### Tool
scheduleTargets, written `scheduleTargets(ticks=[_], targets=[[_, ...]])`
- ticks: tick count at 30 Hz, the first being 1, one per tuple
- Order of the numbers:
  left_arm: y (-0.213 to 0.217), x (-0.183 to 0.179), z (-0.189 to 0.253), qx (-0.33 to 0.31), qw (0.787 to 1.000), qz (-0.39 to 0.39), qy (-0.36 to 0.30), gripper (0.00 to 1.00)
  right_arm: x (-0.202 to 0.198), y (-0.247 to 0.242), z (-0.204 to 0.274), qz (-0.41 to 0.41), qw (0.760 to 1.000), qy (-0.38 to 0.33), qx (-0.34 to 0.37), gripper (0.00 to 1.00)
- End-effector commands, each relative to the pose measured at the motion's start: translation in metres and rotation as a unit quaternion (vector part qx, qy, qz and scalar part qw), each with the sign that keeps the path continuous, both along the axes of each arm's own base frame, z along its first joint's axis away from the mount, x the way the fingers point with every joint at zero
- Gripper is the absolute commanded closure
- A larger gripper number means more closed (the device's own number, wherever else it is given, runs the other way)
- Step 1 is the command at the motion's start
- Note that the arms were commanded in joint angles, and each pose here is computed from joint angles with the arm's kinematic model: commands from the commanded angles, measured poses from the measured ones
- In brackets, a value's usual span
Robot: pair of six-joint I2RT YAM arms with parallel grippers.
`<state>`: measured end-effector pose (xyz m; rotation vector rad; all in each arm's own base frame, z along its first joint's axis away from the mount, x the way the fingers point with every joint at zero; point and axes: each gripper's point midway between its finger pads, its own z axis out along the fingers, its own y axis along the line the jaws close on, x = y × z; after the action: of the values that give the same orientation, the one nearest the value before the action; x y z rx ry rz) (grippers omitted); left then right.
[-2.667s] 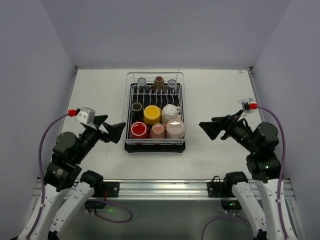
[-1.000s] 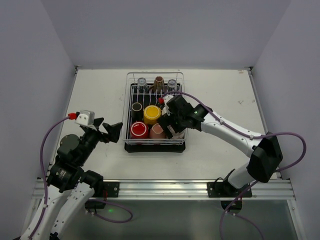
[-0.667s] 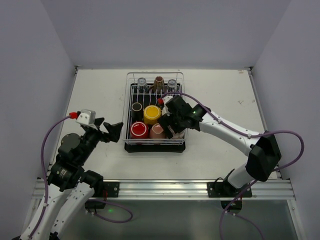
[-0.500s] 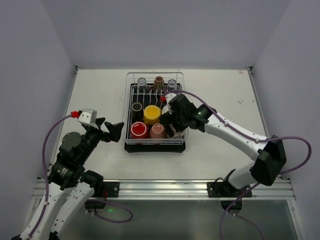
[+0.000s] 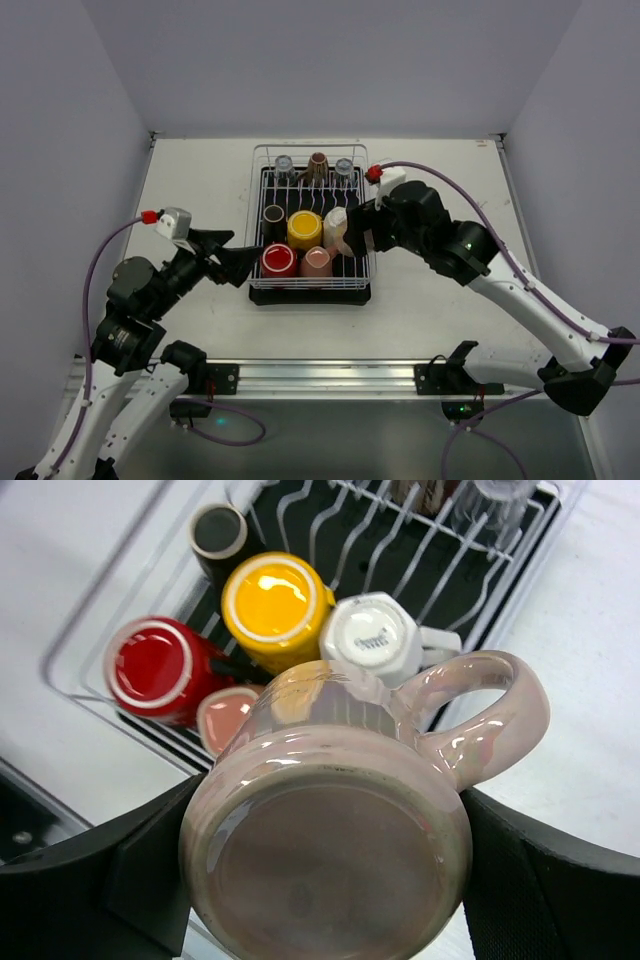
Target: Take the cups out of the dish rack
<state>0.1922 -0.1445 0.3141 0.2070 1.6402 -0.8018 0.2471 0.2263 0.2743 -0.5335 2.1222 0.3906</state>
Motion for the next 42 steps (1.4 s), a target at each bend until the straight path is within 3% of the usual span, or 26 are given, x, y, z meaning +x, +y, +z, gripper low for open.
scheduleTargets(ticks=[1, 3, 5, 10, 20, 24, 32, 33, 36, 37, 40, 42], targets=[[-0.031, -0.023, 0.025, -0.067, 0.992, -0.102, 0.009, 0.03, 0.003, 0.025, 0.069, 0.006, 0.985, -0.069, 0.16, 0.79], [-0.044, -0.031, 0.027, -0.099, 0.984, -0.148, 0.026, 0.05, -0.003, 0.036, 0.082, 0.014, 0.973, -0.065, 0.22, 0.8], [-0.055, -0.036, 0.015, -0.124, 0.973, -0.182, 0.065, 0.06, -0.012, 0.05, 0.101, 0.039, 0.952, -0.064, 0.296, 0.8], [-0.072, -0.041, 0.016, -0.188, 0.947, -0.246, 0.089, 0.09, -0.033, 0.076, 0.132, 0.111, 0.897, -0.056, 0.425, 0.8], [-0.08, -0.038, 0.017, -0.212, 0.933, -0.271, 0.101, 0.13, -0.055, 0.092, 0.134, 0.174, 0.848, -0.018, 0.5, 0.8], [-0.082, -0.043, 0.019, -0.223, 0.925, -0.29, 0.098, 0.18, -0.057, 0.101, 0.128, 0.19, 0.839, -0.002, 0.51, 0.8], [-0.081, -0.053, 0.038, -0.243, 0.914, -0.316, 0.072, 0.34, -0.067, 0.12, 0.126, 0.245, 0.793, 0.042, 0.556, 0.78], [-0.081, -0.054, 0.04, -0.244, 0.914, -0.317, 0.068, 0.36, -0.067, 0.122, 0.124, 0.248, 0.79, 0.047, 0.558, 0.78], [-0.08, -0.055, 0.044, -0.245, 0.914, -0.318, 0.063, 0.63, -0.067, 0.125, 0.121, 0.254, 0.779, 0.056, 0.57, 0.76], [-0.08, -0.055, 0.044, -0.245, 0.914, -0.316, 0.063, 0.79, -0.067, 0.125, 0.119, 0.253, 0.779, 0.057, 0.571, 0.75], [-0.08, -0.052, 0.041, -0.241, 0.918, -0.308, 0.067, 0.99, -0.068, 0.124, 0.119, 0.255, 0.775, 0.054, 0.576, 0.72], [-0.08, -0.049, 0.041, -0.237, 0.921, -0.301, 0.074, 1.0, -0.068, 0.123, 0.119, 0.254, 0.775, 0.05, 0.577, 0.65]])
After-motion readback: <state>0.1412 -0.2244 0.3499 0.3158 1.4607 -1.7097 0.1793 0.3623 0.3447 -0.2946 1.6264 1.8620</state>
